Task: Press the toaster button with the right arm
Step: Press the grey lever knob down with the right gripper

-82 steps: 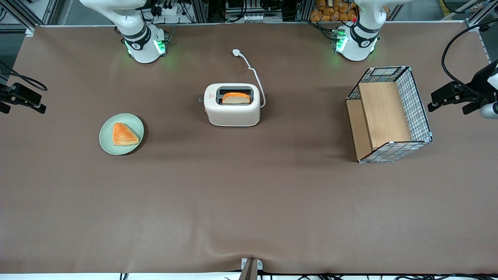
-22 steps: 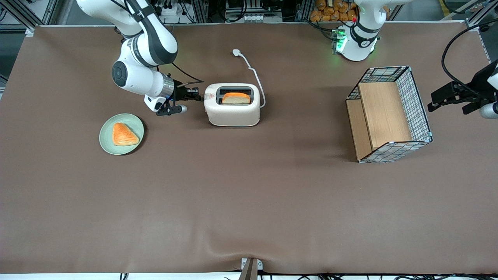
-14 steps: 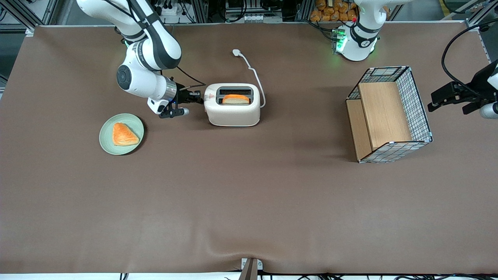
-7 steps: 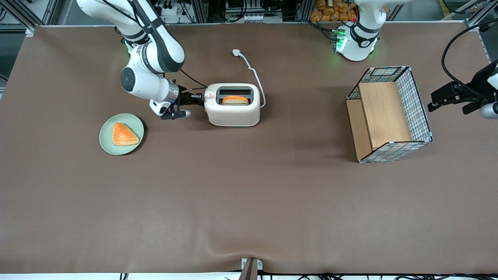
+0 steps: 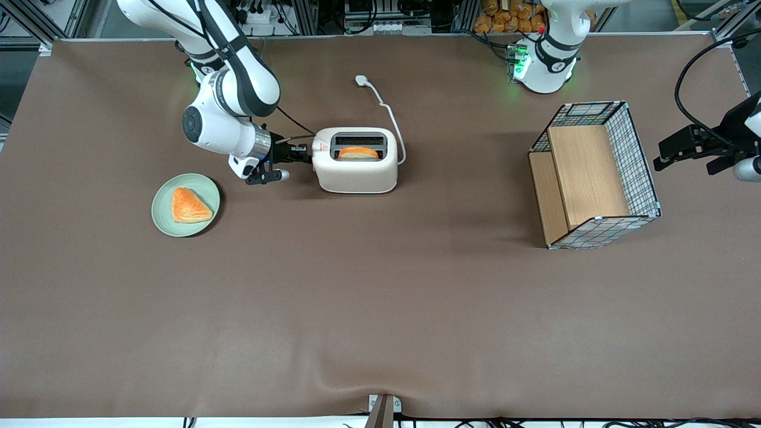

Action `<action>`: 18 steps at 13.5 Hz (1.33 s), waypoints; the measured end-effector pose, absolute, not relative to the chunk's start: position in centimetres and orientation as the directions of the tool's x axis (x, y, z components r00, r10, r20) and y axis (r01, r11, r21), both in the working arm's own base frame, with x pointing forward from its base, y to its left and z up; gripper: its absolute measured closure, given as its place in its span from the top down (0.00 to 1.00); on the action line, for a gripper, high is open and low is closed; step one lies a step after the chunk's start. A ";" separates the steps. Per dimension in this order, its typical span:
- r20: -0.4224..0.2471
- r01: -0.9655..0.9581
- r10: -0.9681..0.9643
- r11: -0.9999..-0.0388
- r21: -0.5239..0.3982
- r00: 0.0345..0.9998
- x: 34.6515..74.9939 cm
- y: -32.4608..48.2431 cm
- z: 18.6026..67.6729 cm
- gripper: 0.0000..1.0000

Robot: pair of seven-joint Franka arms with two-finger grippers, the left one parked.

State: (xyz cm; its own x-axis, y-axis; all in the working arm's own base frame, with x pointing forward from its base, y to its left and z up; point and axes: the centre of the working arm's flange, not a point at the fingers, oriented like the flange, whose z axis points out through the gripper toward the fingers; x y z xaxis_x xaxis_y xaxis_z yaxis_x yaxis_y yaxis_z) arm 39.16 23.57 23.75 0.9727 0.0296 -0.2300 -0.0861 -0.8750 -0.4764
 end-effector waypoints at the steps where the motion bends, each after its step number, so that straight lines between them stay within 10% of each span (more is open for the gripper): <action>1: -0.230 -0.086 0.029 -0.875 -0.477 0.973 39.2 23.6 23.8 0.01; 18: -0.219 -0.071 0.043 -0.870 -0.488 0.975 39.2 23.6 23.8 0.01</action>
State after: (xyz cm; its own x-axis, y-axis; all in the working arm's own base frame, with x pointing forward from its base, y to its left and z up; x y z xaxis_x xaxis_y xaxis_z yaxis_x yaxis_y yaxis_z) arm 39.22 23.62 23.80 0.9748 0.0427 -0.2189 -0.0714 -0.8700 -0.4878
